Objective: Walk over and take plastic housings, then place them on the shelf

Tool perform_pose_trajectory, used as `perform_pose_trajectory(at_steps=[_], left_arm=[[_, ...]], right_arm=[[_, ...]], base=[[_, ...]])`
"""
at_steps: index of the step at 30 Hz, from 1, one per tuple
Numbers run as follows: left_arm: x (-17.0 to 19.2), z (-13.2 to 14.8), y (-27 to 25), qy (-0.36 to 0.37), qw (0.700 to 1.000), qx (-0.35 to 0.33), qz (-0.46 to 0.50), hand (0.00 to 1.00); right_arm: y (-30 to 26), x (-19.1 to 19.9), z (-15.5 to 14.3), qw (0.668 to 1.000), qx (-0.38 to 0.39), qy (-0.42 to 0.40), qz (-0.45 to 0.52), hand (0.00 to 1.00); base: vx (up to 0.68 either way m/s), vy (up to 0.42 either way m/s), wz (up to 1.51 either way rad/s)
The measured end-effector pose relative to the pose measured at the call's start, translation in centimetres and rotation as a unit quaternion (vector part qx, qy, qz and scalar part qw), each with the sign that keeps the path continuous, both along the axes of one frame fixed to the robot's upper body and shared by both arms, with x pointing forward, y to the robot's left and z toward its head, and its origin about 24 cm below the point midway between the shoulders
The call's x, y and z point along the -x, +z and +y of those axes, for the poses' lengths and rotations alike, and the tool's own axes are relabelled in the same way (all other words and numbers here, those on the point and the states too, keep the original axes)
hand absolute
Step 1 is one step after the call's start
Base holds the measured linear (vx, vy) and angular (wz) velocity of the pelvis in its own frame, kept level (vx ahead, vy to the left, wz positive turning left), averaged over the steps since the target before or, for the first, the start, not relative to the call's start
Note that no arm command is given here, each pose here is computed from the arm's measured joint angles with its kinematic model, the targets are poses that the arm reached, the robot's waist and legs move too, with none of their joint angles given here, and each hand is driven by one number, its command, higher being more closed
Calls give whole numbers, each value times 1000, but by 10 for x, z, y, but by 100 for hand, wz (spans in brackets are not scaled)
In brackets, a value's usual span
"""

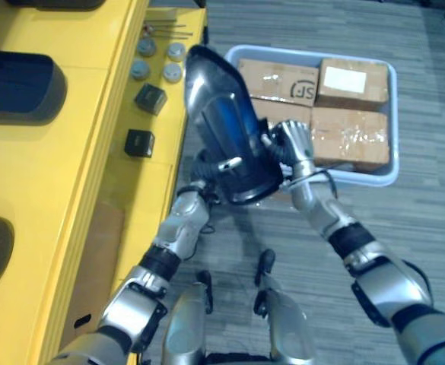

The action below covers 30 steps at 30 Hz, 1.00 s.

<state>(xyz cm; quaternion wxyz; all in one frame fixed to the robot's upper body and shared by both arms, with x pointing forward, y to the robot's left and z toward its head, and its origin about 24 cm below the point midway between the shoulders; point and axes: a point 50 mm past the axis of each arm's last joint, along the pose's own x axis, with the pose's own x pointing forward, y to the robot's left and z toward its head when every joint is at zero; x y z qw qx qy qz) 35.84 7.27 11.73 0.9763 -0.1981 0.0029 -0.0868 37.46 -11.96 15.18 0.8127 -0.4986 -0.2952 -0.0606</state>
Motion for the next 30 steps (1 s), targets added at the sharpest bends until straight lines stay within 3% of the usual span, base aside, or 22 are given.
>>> perform_pose_trajectory(at_steps=[13, 14, 23, 30], left_arm=[[2, 15, -14, 31, 999, 23, 14, 100], [4, 15, -16, 33, 999, 24, 13, 100], [17, 21, -29, 39, 998, 34, 19, 100], [32, 33, -33, 79, 997, -16, 1, 100]], right_arm=[[-22, 15, 22, 998, -57, 20, -8, 100], [-25, 17, 23, 998, -63, 19, -10, 0], [-40, 33, 29, 995, -89, 38, 4, 0], [-64, 58, 25, 985, -153, 52, 63, 0]], base=[[-36, 70, 2], [-60, 79, 1], [-46, 77, 1], [-17, 72, 2]])
